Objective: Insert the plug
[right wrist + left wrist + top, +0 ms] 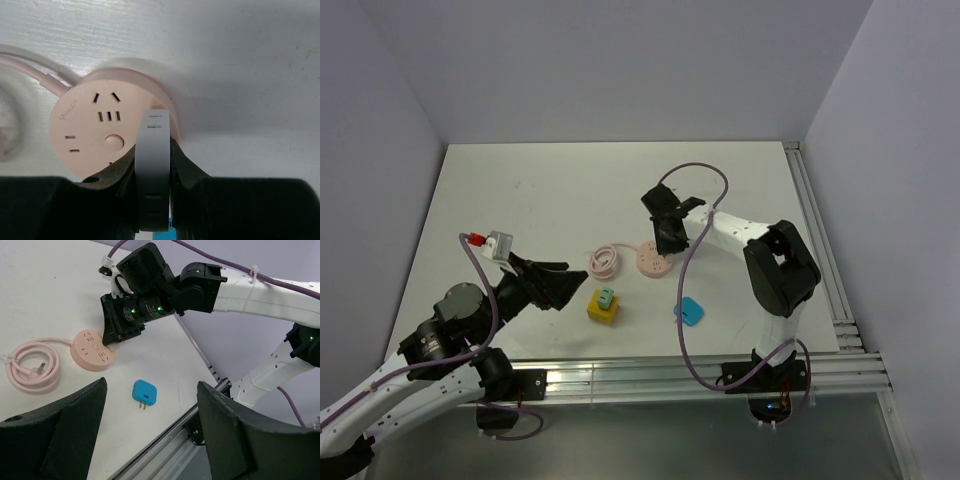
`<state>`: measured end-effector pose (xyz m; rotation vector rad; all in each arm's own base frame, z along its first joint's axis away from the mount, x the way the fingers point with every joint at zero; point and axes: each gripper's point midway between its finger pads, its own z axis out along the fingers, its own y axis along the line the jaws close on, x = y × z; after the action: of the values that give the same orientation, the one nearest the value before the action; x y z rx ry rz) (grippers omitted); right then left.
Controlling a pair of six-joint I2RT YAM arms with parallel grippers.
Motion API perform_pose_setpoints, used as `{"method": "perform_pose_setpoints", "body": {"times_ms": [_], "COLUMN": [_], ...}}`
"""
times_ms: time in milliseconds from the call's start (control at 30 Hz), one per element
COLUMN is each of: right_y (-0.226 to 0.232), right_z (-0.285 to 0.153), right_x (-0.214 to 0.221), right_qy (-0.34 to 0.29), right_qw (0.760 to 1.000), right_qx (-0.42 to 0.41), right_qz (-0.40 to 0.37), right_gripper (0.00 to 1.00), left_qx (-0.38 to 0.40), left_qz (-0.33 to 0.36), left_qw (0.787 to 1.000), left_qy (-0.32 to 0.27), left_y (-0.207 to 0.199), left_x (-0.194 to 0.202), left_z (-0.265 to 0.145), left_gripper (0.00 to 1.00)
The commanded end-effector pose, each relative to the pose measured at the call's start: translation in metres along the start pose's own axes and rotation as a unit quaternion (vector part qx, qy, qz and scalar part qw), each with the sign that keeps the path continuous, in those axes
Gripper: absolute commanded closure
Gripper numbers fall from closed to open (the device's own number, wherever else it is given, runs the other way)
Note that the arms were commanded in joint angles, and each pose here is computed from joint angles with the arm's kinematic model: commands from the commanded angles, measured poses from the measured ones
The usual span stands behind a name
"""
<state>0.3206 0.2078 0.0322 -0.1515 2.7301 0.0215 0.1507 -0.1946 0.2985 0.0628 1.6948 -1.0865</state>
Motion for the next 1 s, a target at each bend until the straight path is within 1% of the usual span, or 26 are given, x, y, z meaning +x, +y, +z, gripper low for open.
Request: {"method": "perform_pose_setpoints", "body": {"times_ms": [0, 67, 133, 167, 200, 233, 267, 300, 367, 433, 500, 533, 567, 600, 667, 700, 733, 767, 800, 833, 867, 900, 967], "right_y": [-0.021, -0.014, -0.007, -0.003, -0.002, -0.001, -0.001, -0.003, -0.002, -0.006, -0.011, -0.012, -0.018, -0.024, -0.035, -0.045, -0.050, -0.058, -0.057, -0.053, -0.048, -0.038, -0.034], "right_z": [0.029, 0.020, 0.007, -0.001, -0.012, -0.020, -0.027, -0.042, -0.060, -0.084, -0.106, -0.111, -0.109, -0.122, -0.124, -0.123, -0.121, -0.109, -0.115, -0.112, -0.101, -0.106, -0.101], "right_x": [0.048, 0.031, 0.015, 0.000, -0.010, -0.017, -0.025, -0.038, -0.054, -0.060, -0.056, -0.051, -0.036, -0.029, -0.009, 0.015, 0.027, 0.056, 0.062, 0.073, 0.100, 0.095, 0.103], "right_qy": [0.088, 0.069, 0.047, 0.026, 0.012, 0.001, -0.010, -0.031, -0.053, -0.075, -0.088, -0.086, -0.074, -0.082, -0.077, -0.067, -0.062, -0.037, -0.049, -0.041, -0.006, -0.026, -0.022], "right_qw": [0.994, 0.996, 0.998, 0.999, 1.000, 1.000, 1.000, 0.999, 0.998, 0.997, 0.996, 0.996, 0.997, 0.996, 0.995, 0.993, 0.991, 0.986, 0.980, 0.976, 0.967, 0.959, 0.945], "right_qx": [0.062, 0.052, 0.036, 0.029, 0.024, 0.022, 0.023, 0.027, 0.023, 0.018, 0.005, -0.001, 0.005, 0.002, 0.012, 0.017, 0.020, 0.034, 0.011, -0.006, -0.026, -0.066, -0.086], "right_qz": [-0.018, -0.017, -0.017, -0.014, -0.011, -0.010, -0.009, -0.006, -0.004, 0.007, 0.021, 0.024, 0.026, 0.045, 0.069, 0.099, 0.118, 0.162, 0.195, 0.215, 0.252, 0.275, 0.314], "right_gripper": [1.00, 1.00, 0.83, 0.72, 0.45, 0.35, 0.22, 0.05, 0.03, 0.02, 0.02, 0.02, 0.02, 0.02, 0.02, 0.03, 0.04, 0.04, 0.04, 0.03, 0.03, 0.03, 0.02], "left_qx": [0.013, 0.011, 0.009, 0.006, 0.007, 0.007, 0.007, 0.006, 0.006, 0.010, 0.008, 0.007, 0.006, 0.006, 0.009, 0.011, 0.008, 0.009, 0.010, 0.011, 0.014, 0.013, 0.020], "left_qz": [-0.008, -0.009, -0.012, -0.013, -0.015, -0.019, -0.021, -0.023, -0.030, -0.036, -0.037, -0.038, -0.039, -0.040, -0.039, -0.038, -0.037, -0.037, -0.037, -0.036, -0.036, -0.037, -0.039], "left_qw": [1.000, 1.000, 1.000, 1.000, 1.000, 1.000, 1.000, 1.000, 1.000, 0.999, 0.999, 0.999, 0.999, 0.999, 0.999, 0.999, 0.999, 0.999, 0.999, 0.999, 0.999, 0.999, 0.999], "left_qy": [-0.007, -0.005, -0.004, -0.002, -0.004, -0.004, -0.003, 0.000, 0.001, 0.001, 0.003, 0.004, 0.003, 0.003, 0.002, 0.002, 0.003, 0.002, 0.002, 0.000, 0.000, 0.003, 0.006], "left_y": [-0.007, -0.006, -0.006, -0.004, -0.005, -0.005, -0.005, -0.005, -0.005, -0.007, -0.007, -0.007, -0.007, -0.007, -0.009, -0.010, -0.009, -0.009, -0.010, -0.011, -0.012, -0.013, -0.018], "left_x": [-0.004, -0.003, -0.003, -0.002, -0.003, -0.003, -0.003, -0.001, -0.001, -0.002, -0.002, -0.003, -0.004, -0.005, -0.006, -0.007, -0.006, -0.007, -0.007, -0.009, -0.009, -0.009, -0.011], "left_z": [0.002, 0.002, 0.002, 0.002, 0.001, 0.000, 0.000, -0.001, -0.002, -0.004, -0.005, -0.006, -0.007, -0.007, -0.008, -0.009, -0.008, -0.009, -0.009, -0.008, -0.008, -0.007, -0.007], "left_gripper": [0.22, 0.22, 0.22, 0.22, 0.22, 0.22, 0.23, 0.23, 0.23, 0.23, 0.23, 0.23, 0.23, 0.23, 0.23, 0.22, 0.22, 0.22, 0.22, 0.21, 0.21, 0.22, 0.23]}}
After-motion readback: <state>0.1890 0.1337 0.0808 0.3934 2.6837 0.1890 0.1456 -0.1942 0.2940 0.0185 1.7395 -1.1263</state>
